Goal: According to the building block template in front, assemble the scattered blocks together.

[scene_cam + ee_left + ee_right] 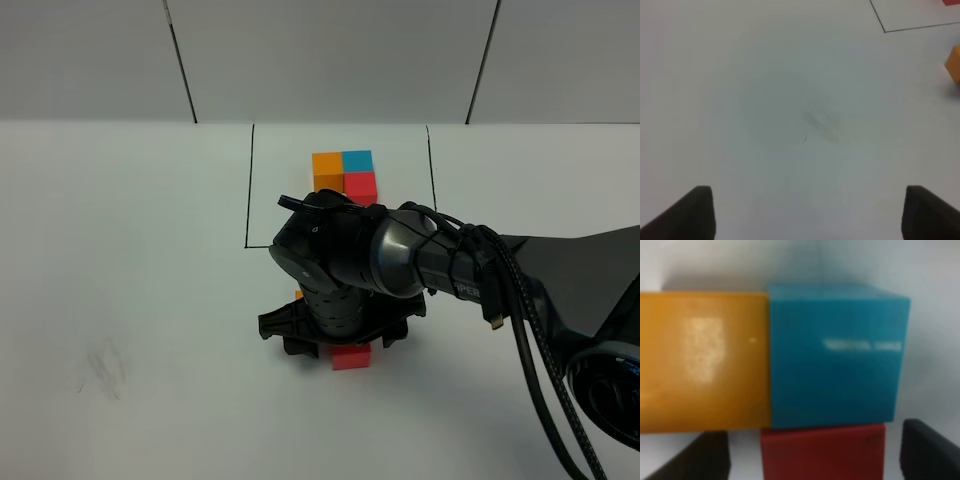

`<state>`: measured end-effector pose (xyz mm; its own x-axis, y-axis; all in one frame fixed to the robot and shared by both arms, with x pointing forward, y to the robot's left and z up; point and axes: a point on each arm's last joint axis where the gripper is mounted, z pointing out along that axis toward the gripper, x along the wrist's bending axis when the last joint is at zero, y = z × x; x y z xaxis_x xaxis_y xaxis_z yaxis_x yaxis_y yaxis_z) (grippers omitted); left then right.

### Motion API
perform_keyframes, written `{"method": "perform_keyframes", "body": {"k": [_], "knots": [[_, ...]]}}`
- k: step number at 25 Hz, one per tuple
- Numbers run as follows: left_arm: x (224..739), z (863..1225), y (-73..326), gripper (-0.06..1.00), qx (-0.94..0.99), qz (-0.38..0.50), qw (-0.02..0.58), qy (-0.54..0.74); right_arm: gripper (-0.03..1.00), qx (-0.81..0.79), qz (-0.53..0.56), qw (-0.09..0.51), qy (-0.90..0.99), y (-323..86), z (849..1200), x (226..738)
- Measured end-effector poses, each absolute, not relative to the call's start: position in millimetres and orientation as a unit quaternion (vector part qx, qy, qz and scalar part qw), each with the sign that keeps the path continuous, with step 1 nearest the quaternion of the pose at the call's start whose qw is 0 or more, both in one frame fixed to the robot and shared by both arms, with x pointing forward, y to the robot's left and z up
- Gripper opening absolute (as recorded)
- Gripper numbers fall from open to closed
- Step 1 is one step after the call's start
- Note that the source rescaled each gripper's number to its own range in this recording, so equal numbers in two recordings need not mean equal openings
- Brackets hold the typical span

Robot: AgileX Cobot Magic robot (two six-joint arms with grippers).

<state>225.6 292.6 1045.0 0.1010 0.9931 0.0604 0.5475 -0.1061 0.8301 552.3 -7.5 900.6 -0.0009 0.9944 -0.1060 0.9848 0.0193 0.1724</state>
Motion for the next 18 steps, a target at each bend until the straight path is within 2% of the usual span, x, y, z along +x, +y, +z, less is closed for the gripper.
{"method": "perform_keyframes", "body": {"k": [3, 5, 13, 18], "knots": [[226, 1045, 293, 0.66, 0.664, 0.336, 0.332, 0.580, 0.67, 0.700, 0.015, 0.100, 0.707, -9, 901, 551], [226, 1045, 293, 0.66, 0.664, 0.336, 0.332, 0.580, 0.71, 0.700, 0.014, 0.101, 0.707, -10, 905, 551], [226, 1045, 293, 0.66, 0.664, 0.336, 0.332, 0.580, 0.73, 0.672, 0.045, 0.122, 0.729, -13, 960, 540], [226, 1045, 293, 0.66, 0.664, 0.336, 0.332, 0.580, 0.73, 0.650, 0.092, 0.202, 0.727, -30, 1002, 549]]}}
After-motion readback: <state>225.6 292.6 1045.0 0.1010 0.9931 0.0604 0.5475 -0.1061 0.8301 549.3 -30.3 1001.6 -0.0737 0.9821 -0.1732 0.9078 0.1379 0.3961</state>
